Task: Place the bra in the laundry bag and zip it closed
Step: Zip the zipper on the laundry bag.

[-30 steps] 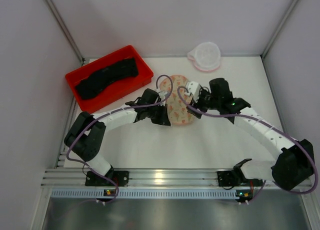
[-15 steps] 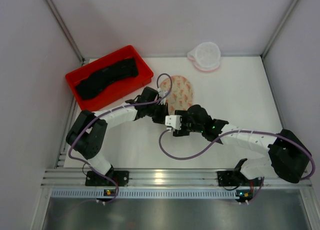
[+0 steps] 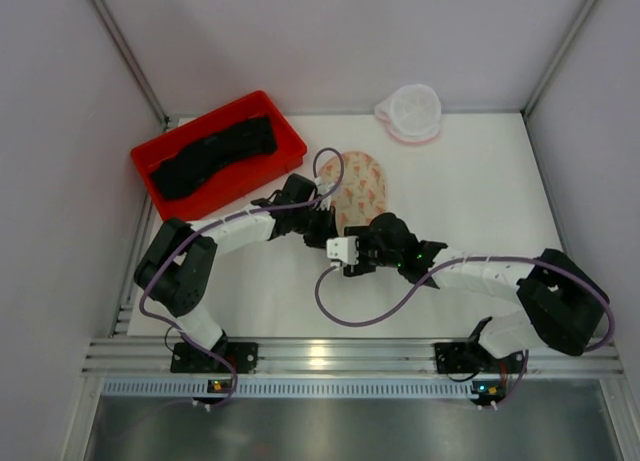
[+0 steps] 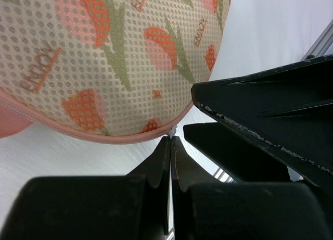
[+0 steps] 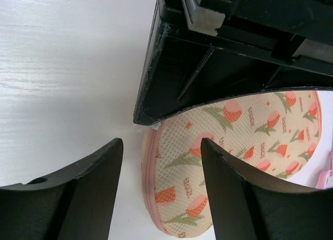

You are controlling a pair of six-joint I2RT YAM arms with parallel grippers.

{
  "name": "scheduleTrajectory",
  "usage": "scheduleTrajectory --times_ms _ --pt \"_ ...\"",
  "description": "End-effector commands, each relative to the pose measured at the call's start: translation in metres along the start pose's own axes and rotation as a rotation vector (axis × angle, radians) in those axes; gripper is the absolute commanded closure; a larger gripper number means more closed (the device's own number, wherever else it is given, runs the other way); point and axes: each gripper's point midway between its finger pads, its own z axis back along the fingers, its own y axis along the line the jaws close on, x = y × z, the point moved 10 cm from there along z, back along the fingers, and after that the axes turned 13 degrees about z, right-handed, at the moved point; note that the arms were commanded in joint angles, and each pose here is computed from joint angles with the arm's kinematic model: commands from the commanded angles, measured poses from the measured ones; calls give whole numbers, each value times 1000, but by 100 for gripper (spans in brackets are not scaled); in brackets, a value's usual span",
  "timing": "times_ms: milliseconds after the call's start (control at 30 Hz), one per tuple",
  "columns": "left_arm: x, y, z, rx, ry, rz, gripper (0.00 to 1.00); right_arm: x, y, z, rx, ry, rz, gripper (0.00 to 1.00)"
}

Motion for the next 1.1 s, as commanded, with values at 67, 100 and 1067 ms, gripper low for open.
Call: scheduleTrajectory --times_ms 67,100,1067 --pt "10 -11 7 -47 -15 -11 100 1 -10 -7 -22 -52 61 46" --pt "10 -11 7 -48 -14 -10 100 -1 -8 -10 -16 -45 74 51" --pt "38 7 21 4 -87 11 100 -48 -3 38 -49 26 97 44"
